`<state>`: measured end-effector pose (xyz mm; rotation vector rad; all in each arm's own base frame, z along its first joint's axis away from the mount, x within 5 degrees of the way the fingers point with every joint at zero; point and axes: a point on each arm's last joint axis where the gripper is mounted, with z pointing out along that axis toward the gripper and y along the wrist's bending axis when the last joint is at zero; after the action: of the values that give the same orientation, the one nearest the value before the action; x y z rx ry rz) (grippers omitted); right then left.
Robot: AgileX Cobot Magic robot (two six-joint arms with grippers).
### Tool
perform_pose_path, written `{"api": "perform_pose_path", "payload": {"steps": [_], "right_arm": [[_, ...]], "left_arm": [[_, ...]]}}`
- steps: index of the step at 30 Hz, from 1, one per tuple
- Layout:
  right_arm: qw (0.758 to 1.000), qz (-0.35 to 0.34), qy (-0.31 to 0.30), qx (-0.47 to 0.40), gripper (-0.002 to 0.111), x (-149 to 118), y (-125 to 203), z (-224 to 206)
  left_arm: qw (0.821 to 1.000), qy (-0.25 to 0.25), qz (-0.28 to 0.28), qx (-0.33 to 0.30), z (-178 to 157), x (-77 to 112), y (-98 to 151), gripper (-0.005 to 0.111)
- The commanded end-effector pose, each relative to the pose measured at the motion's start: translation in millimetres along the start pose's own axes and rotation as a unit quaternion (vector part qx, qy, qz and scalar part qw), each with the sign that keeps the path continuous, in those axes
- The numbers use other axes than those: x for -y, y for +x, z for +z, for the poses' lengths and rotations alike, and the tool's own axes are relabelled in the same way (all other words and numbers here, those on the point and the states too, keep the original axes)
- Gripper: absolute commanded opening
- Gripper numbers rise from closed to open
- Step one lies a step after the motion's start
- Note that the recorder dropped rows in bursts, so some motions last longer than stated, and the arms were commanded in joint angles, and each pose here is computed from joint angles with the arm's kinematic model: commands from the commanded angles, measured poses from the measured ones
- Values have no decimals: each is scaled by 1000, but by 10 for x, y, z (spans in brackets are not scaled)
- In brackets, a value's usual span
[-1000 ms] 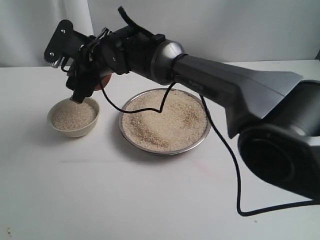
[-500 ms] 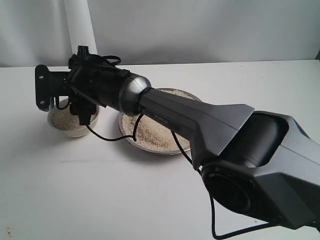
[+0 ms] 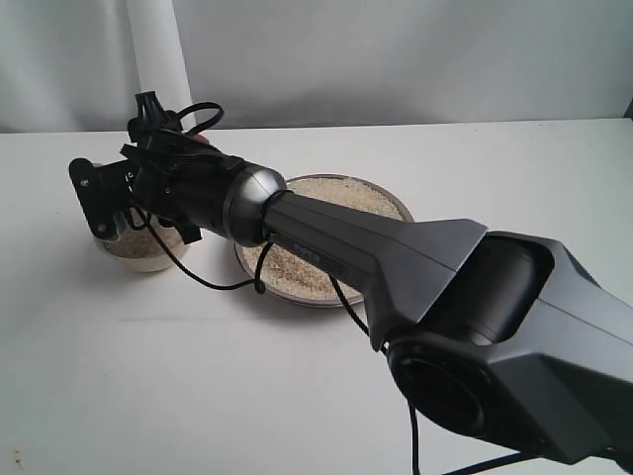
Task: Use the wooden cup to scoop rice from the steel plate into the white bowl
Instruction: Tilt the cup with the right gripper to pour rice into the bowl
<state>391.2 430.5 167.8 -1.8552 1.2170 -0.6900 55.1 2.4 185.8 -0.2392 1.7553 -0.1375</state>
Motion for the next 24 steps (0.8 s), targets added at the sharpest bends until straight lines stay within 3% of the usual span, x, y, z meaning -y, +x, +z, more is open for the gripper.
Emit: {"api": "perform_pose_path", "payload": {"steps": [1,17,24], "right_arm": [[998,-57,20,5,0,106,-42,-83],[981,-189,47,10,0,149,-72,-90],[960,-271,67,-3,0,186,-67,-94]], "left_arm": [[1000,5,-2,9,-8,10,-30,0],[1000,5,-2,9,-8,10,-30,0],[1000,5,-2,9,-8,10,-30,0]]}}
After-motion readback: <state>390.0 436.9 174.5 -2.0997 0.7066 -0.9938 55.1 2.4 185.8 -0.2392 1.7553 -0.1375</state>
